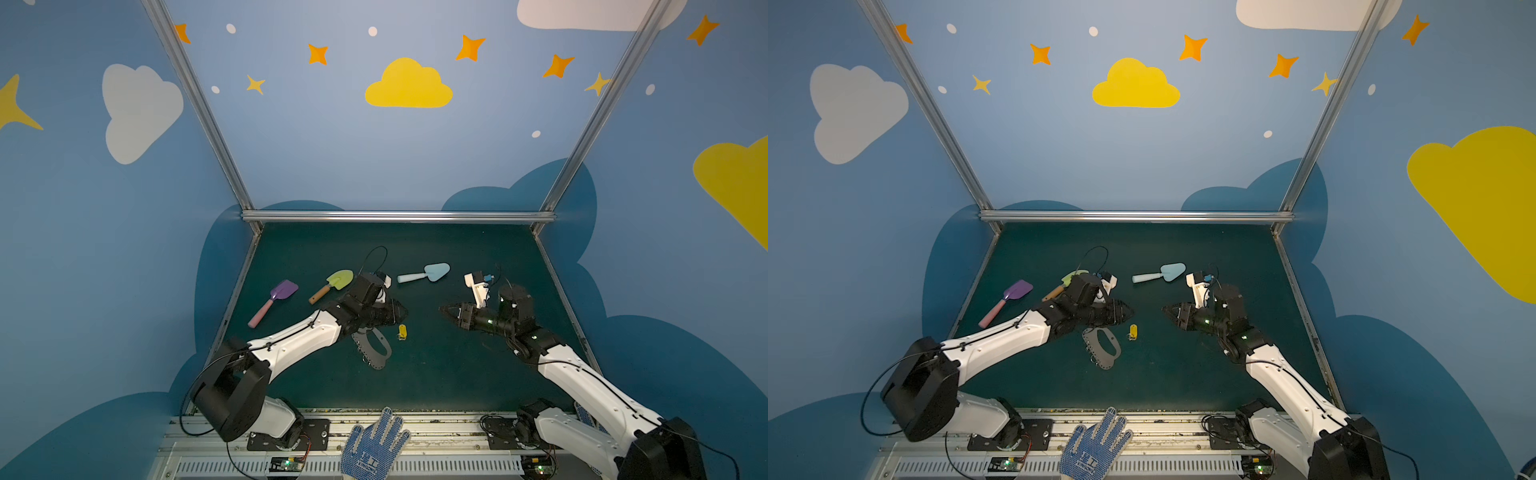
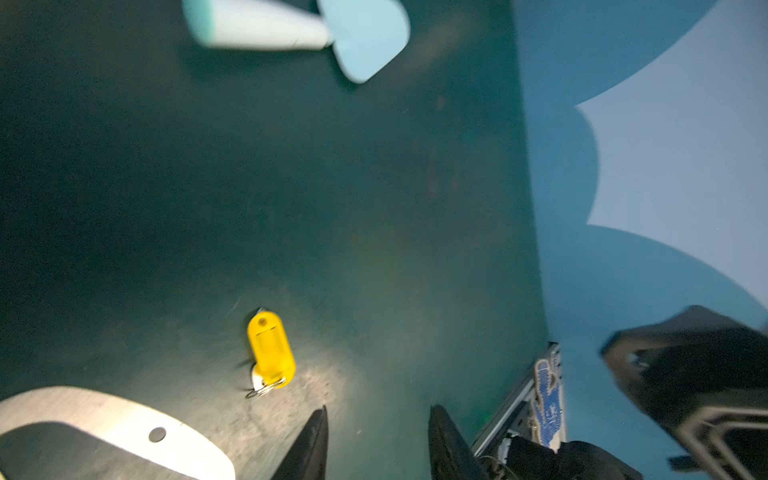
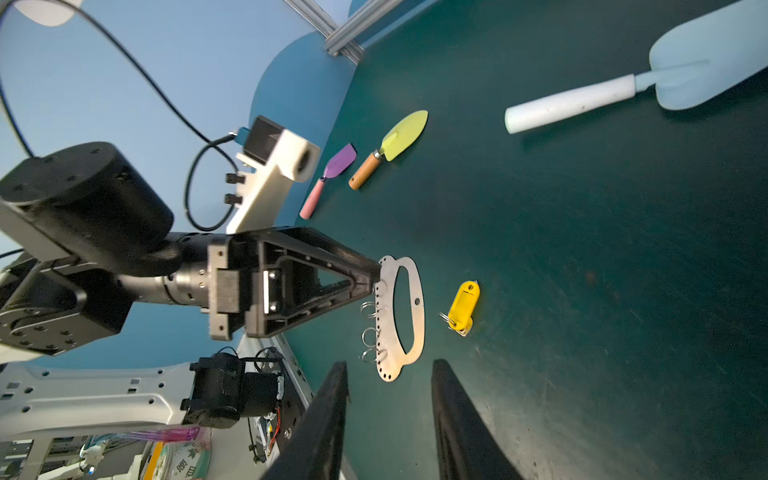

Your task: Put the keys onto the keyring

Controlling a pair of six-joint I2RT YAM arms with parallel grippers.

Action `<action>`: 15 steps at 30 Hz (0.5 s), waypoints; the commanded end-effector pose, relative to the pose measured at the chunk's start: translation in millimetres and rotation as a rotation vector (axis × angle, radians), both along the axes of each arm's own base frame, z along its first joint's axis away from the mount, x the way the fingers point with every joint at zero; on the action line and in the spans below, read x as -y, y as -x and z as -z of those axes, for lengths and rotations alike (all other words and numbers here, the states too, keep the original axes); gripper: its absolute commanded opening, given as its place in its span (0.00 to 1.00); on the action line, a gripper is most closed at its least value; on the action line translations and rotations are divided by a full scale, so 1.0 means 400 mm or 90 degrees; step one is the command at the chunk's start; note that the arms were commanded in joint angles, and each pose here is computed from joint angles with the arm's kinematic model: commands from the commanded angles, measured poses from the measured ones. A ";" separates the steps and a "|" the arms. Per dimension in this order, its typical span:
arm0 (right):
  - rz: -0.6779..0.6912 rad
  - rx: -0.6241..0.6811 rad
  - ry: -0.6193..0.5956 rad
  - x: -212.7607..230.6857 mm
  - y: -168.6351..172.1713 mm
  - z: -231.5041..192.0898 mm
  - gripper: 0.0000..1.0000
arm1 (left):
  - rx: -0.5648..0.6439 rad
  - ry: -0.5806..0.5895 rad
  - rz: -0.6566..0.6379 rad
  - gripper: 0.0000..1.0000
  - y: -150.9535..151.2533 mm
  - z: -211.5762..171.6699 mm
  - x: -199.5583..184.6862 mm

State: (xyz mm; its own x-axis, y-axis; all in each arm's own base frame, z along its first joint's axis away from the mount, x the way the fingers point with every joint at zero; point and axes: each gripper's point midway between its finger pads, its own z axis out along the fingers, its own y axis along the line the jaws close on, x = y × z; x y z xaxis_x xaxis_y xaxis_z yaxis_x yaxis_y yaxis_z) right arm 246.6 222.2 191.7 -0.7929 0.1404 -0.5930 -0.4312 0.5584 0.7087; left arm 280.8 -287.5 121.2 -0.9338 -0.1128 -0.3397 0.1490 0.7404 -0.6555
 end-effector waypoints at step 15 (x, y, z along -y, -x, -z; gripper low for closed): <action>-0.006 -0.002 0.025 0.013 0.022 0.042 0.37 | -0.065 -0.135 0.124 0.49 0.030 0.179 0.006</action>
State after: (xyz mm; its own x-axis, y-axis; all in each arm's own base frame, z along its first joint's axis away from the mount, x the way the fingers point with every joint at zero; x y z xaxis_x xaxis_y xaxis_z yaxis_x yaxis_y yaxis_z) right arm 240.1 218.9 174.2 -0.8075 0.1128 -0.5790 -0.4206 0.5781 0.6992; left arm 267.5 -286.5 48.2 -0.9722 0.0907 -0.2161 0.1937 0.8300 -0.5231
